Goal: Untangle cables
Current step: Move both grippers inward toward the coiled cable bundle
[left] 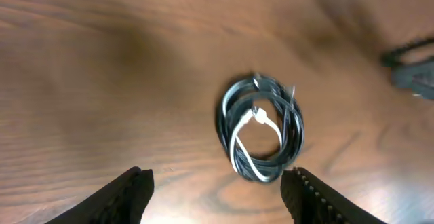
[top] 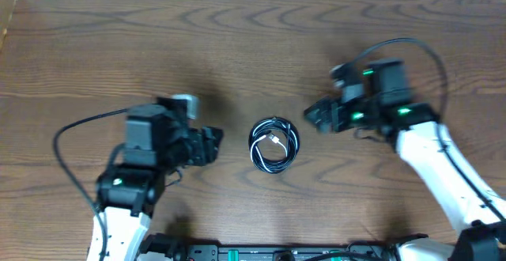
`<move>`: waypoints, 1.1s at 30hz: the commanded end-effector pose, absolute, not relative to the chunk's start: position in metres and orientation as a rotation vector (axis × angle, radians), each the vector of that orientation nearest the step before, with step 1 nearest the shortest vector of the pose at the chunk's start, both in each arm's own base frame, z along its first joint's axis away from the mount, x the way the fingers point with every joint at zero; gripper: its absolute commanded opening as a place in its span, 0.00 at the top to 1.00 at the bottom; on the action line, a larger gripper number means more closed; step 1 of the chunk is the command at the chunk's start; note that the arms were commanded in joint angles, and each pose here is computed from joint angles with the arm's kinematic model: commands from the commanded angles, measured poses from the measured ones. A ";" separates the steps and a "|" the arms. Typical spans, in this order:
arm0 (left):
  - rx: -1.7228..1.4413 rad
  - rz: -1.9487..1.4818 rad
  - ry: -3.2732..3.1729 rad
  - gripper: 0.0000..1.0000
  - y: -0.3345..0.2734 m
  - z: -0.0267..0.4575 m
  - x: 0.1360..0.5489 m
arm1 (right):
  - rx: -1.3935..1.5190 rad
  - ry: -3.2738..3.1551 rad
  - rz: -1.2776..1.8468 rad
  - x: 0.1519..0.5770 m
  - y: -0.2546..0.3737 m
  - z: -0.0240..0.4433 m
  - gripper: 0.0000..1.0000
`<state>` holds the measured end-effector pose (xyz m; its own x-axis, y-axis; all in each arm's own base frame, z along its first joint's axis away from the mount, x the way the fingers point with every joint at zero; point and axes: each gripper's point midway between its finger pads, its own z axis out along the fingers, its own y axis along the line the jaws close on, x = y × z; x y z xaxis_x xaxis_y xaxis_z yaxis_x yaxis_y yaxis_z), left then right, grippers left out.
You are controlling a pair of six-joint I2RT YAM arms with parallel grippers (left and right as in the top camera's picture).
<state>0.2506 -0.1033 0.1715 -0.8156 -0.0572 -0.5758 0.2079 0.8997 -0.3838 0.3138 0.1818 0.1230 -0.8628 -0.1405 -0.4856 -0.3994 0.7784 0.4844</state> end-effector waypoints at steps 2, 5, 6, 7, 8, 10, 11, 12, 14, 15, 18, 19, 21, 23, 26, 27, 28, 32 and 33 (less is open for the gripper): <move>0.280 -0.455 2.513 0.34 -0.126 0.155 0.248 | -0.570 2.518 0.492 0.314 0.195 0.115 0.19; 0.366 -0.415 2.528 0.34 -0.141 0.145 0.247 | -0.553 2.514 0.315 0.318 0.189 0.111 0.24; 0.384 -0.415 2.523 0.34 -0.146 0.144 0.248 | -0.534 2.514 0.265 0.320 0.185 0.110 0.28; 0.396 -0.417 2.514 0.34 -0.150 0.143 0.250 | -0.519 2.516 0.225 0.322 0.181 0.108 0.31; 0.403 -0.421 2.509 0.34 -0.152 0.143 0.252 | -0.506 2.520 0.194 0.324 0.178 0.106 0.33; 0.403 -0.426 2.487 0.34 -0.155 0.145 0.257 | -0.500 2.536 0.165 0.325 0.175 0.099 0.34; 0.400 -0.419 2.480 0.34 -0.155 0.146 0.259 | -0.493 2.548 0.164 0.325 0.174 0.095 0.35; 0.420 -0.408 2.466 0.35 -0.154 0.147 0.261 | -0.485 2.560 0.163 0.325 0.175 0.091 0.35; 0.479 -0.352 2.446 0.36 -0.151 0.146 0.264 | -0.455 2.580 0.167 0.327 0.175 0.084 0.37; 0.476 -0.308 2.448 0.36 -0.146 0.144 0.267 | -0.440 2.582 0.172 0.328 0.176 0.083 0.37; 0.477 -0.226 2.484 0.44 -0.139 0.132 0.271 | -0.383 2.561 0.199 0.334 0.180 0.087 0.37; 0.483 -0.223 2.506 0.48 -0.139 0.125 0.271 | -0.354 2.551 0.213 0.337 0.181 0.089 0.36; 0.505 -0.250 2.551 0.54 -0.145 0.113 0.269 | -0.269 2.530 0.225 0.343 0.180 0.094 0.34; 0.527 -0.294 2.595 0.58 -0.152 0.100 0.266 | -0.221 2.503 0.243 0.350 0.182 0.099 0.32; 0.561 -0.378 2.651 0.60 -0.164 0.084 0.262 | -0.189 2.473 0.269 0.356 0.185 0.104 0.32; 0.568 -0.397 2.666 0.61 -0.166 0.080 0.260 | -0.177 2.471 0.272 0.357 0.185 0.105 0.32; 0.573 -0.411 2.679 0.62 -0.168 0.076 0.259 | -0.177 2.471 0.272 0.357 0.185 0.105 0.32; 0.592 -0.481 2.703 0.66 -0.176 0.071 0.253 | -0.172 2.473 0.267 0.357 0.184 0.104 0.32; 0.597 -0.503 2.703 0.66 -0.178 0.072 0.252 | -0.166 2.471 0.253 0.358 0.182 0.104 0.32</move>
<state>0.2555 -0.1657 0.0654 -0.8692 0.3226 -0.3748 0.4181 0.8841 -0.2088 0.3520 0.1862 0.0969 -0.7961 -0.0953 -0.5976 -0.2208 0.9652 0.1403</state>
